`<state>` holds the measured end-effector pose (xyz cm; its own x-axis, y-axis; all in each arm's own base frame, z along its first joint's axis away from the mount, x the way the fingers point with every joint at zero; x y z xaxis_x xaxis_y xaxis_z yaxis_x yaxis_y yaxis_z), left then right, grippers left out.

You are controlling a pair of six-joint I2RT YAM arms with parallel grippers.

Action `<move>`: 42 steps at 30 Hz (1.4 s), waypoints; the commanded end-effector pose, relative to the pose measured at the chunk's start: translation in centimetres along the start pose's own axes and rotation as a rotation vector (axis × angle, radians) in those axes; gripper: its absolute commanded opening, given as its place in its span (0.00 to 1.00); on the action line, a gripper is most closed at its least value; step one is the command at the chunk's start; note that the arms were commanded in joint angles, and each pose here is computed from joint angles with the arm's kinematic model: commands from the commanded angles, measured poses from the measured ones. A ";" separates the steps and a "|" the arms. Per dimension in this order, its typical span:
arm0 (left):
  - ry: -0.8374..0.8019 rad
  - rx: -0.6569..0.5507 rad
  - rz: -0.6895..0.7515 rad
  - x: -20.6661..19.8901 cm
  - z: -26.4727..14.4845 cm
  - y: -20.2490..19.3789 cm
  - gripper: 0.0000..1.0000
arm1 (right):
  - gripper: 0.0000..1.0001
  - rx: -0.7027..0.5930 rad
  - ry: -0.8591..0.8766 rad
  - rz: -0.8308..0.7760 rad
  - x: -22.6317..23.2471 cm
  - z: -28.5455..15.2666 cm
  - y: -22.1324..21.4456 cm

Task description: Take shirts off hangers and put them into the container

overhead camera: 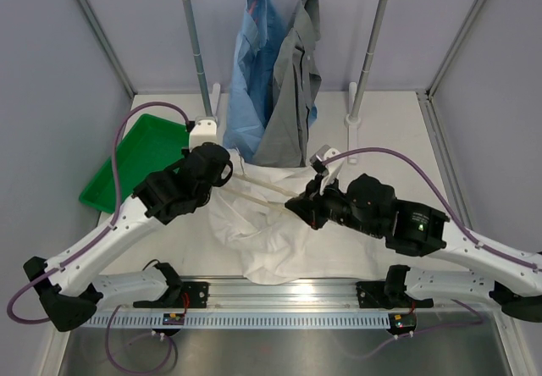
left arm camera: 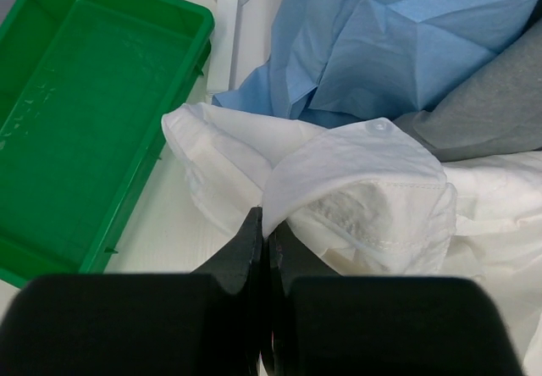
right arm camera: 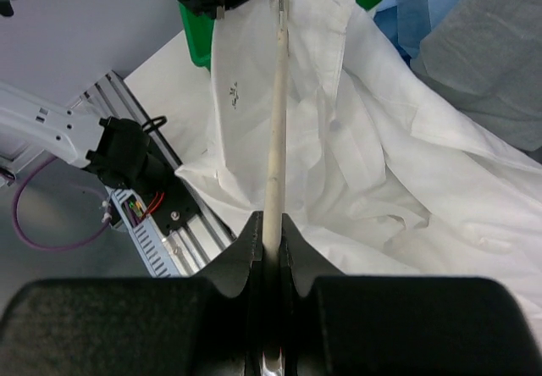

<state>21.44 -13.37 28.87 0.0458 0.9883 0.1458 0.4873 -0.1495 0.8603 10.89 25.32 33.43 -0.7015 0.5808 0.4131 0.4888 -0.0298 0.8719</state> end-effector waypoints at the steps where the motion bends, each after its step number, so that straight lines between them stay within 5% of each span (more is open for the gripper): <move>1: 0.044 -0.074 -0.046 0.6 -0.1 2.4 0.00 | 0.00 -0.014 0.062 -0.012 0.7 -2.1 0.7; 23: 0.138 -0.041 -0.009 2.7 1.4 1.5 0.00 | 0.00 -0.109 -0.040 -0.001 -2.7 -12.4 2.3; 42: 0.134 -0.021 0.049 3.9 1.7 -1.9 0.00 | 0.00 -0.155 -0.549 -0.002 -8.1 -16.4 5.0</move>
<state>21.86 -9.22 26.14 -0.0312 0.9599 0.2785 0.5125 -0.2238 0.8290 9.54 7.87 37.84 -0.4064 0.8740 0.2665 0.4140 -0.0839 0.9064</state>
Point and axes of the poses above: each gripper's point midway between its finger pads, its own z axis out along the fingers, its own x axis along the line the jaws close on, y = z × x, the point moved 5 cm from there along -z, back along the fingers, and after that the axes turned 8 degrees about z, right-handed, at the moved point
